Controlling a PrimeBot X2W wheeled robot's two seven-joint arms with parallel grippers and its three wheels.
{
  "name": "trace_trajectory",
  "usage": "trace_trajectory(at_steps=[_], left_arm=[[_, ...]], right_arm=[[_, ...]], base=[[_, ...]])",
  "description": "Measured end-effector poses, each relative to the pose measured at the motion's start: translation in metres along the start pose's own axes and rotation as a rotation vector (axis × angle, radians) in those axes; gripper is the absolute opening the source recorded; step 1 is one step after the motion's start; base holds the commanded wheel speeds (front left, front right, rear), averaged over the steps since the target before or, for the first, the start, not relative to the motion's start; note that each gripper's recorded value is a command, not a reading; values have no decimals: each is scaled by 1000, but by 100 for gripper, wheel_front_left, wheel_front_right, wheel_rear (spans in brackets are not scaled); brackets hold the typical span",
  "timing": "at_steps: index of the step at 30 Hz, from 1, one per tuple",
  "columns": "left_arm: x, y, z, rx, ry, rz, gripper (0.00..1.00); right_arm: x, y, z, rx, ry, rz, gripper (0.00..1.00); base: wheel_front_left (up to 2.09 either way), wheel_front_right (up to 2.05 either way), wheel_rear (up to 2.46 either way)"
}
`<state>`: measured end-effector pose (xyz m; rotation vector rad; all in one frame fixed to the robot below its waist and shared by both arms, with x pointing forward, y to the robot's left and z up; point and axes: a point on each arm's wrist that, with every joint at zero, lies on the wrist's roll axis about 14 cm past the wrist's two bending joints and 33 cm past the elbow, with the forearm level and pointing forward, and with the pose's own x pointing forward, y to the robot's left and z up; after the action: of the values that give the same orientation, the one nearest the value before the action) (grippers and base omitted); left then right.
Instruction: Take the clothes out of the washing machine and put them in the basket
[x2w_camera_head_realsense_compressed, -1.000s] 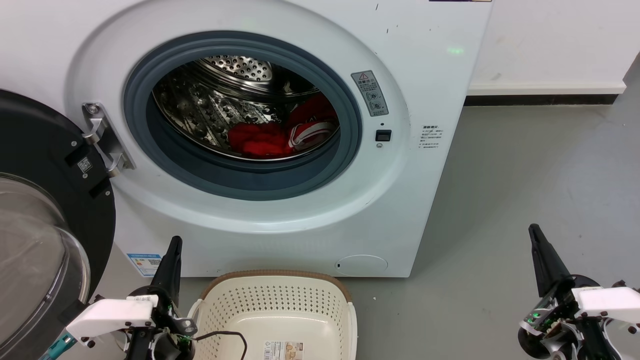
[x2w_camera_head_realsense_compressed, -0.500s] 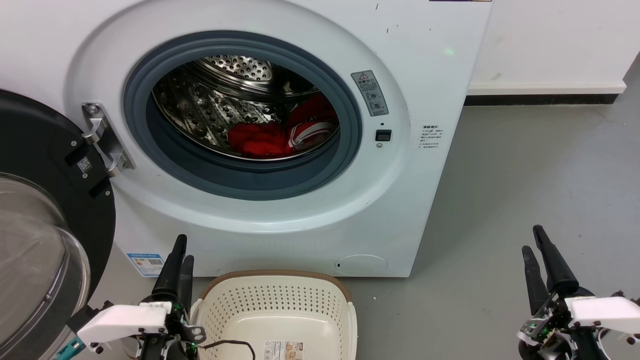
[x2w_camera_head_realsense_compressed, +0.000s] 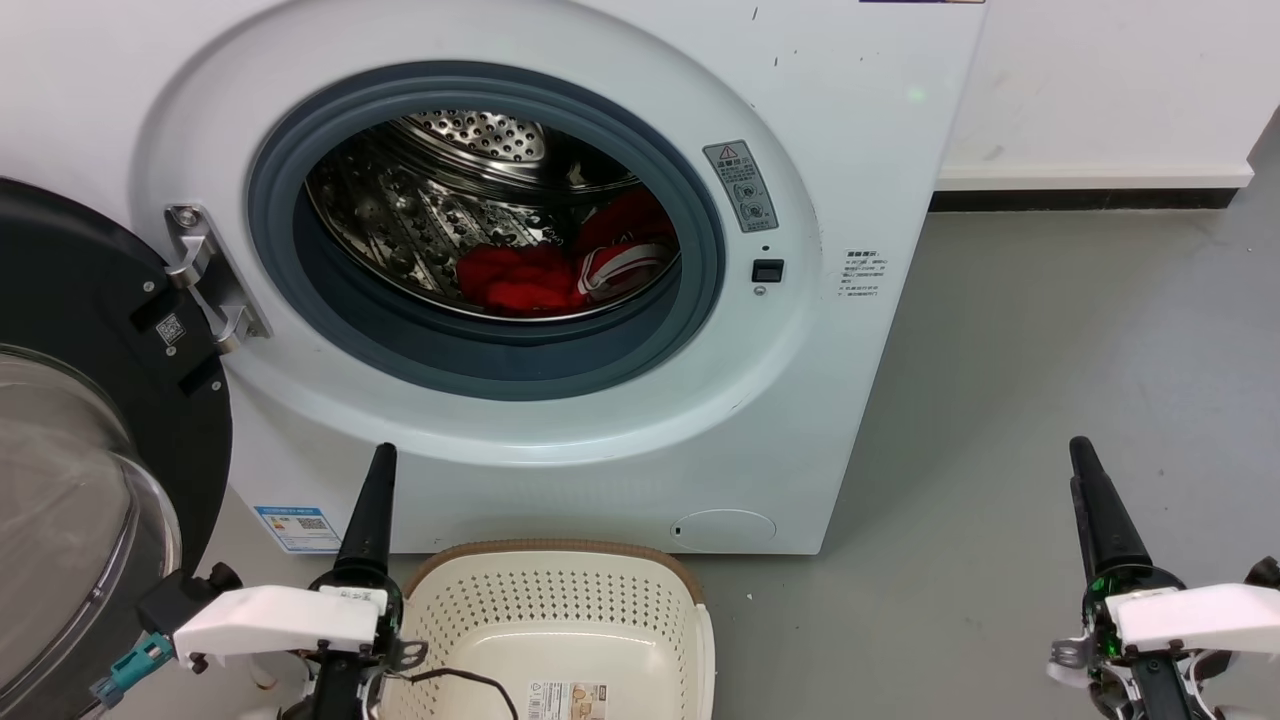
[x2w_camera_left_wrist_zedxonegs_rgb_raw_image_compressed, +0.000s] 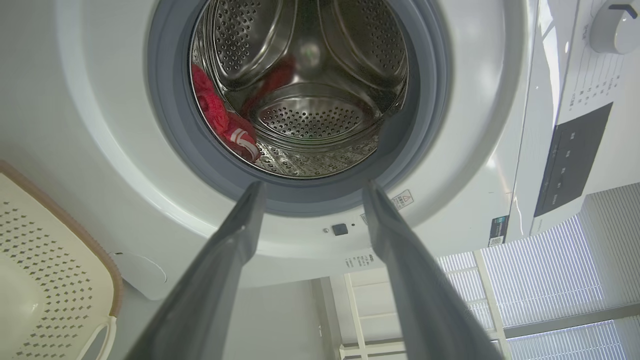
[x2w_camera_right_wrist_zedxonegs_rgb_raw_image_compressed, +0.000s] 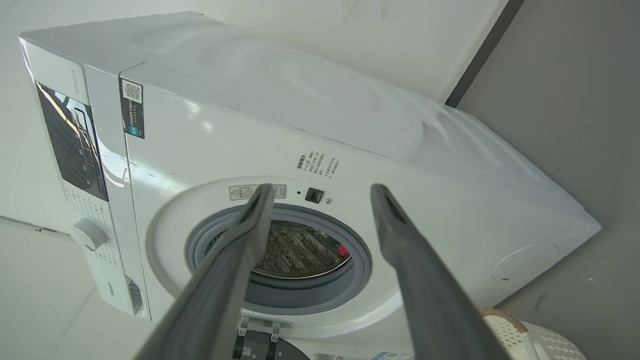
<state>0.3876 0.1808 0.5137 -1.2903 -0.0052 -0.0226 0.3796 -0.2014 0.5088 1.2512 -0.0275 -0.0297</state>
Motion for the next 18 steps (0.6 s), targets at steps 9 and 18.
trace_trajectory(at_steps=[9,18], left_arm=[[1,-9,-4,173,2,-28,100],[1,-12,-11,345,13,-38,100]], right_arm=[[-3,5,-3,-196,2,19,100],[-5,11,-6,-378,-1,43,100]], base=[[0,0,0],[0,0,0]])
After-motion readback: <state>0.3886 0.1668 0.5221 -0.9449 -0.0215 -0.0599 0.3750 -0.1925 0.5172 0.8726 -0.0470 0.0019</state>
